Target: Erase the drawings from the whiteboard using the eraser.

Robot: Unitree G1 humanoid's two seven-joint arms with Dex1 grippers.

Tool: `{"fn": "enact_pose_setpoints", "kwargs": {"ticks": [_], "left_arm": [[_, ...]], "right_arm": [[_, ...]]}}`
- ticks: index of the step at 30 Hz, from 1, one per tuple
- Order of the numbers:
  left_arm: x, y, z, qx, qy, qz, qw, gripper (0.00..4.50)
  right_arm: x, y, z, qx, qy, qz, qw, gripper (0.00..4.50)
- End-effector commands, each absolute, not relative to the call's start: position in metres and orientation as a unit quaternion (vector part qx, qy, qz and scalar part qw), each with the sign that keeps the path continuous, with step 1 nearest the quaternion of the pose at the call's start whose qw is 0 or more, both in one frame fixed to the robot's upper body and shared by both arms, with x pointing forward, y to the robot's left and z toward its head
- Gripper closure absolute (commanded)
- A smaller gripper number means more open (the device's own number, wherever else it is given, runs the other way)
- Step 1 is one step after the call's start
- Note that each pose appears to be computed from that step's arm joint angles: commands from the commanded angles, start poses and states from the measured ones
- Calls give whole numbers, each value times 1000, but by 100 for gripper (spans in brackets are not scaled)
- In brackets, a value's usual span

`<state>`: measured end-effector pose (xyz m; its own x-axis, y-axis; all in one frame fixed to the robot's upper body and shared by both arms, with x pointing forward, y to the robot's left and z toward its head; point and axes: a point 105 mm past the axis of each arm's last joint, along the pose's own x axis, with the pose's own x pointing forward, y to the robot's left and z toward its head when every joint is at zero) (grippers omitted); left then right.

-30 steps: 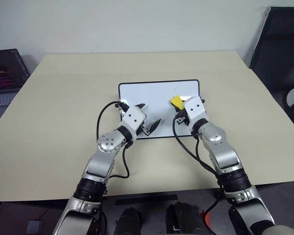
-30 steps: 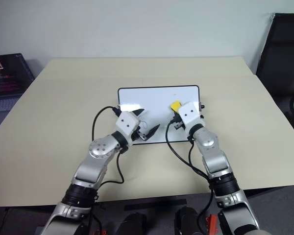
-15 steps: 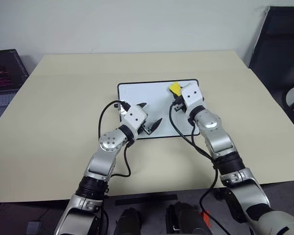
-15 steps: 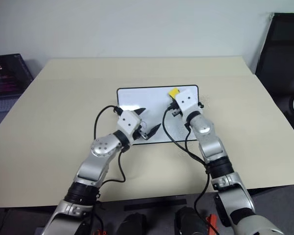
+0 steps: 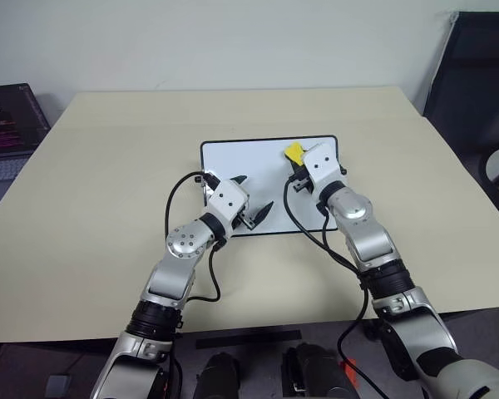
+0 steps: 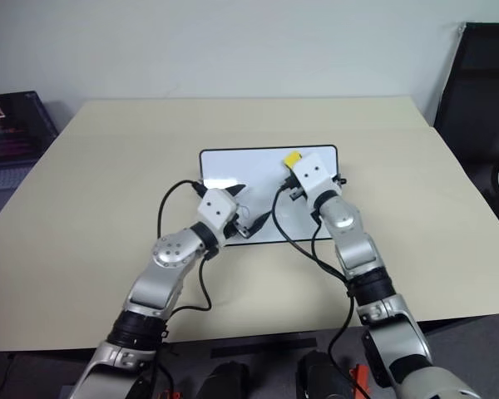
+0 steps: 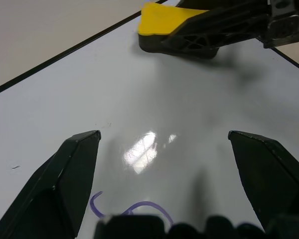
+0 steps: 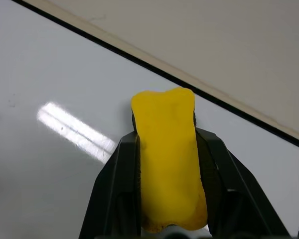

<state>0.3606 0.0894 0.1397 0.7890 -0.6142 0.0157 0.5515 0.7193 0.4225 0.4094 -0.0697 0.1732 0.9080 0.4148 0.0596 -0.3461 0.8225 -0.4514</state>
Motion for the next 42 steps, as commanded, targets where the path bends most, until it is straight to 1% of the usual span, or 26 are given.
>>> {"fn": "enact_pose_setpoints", "kwargs": {"ticks": [1, 13, 15, 21, 30, 35, 42], "left_arm": [[359, 88, 157, 203, -108, -308, 923, 0], [360, 84, 155, 200, -107, -315, 922, 0], [360, 82, 155, 199, -108, -317, 921, 0], [360, 80, 154, 198, -109, -321, 920, 0], [358, 83, 153, 199, -108, -319, 920, 0], [357, 86, 153, 200, -107, -315, 922, 0], [358, 88, 155, 204, -107, -311, 922, 0]], "right_arm": [[408, -81, 156, -229, -34, 189, 954, 333], [392, -94, 141, -229, -5, 187, 955, 333], [392, -95, 144, -224, -11, 185, 957, 333], [402, -85, 153, -231, -34, 191, 954, 333], [418, -62, 177, -229, -83, 203, 948, 333], [420, -59, 178, -227, -89, 206, 948, 333], [418, -65, 168, -226, -69, 204, 950, 333]]}}
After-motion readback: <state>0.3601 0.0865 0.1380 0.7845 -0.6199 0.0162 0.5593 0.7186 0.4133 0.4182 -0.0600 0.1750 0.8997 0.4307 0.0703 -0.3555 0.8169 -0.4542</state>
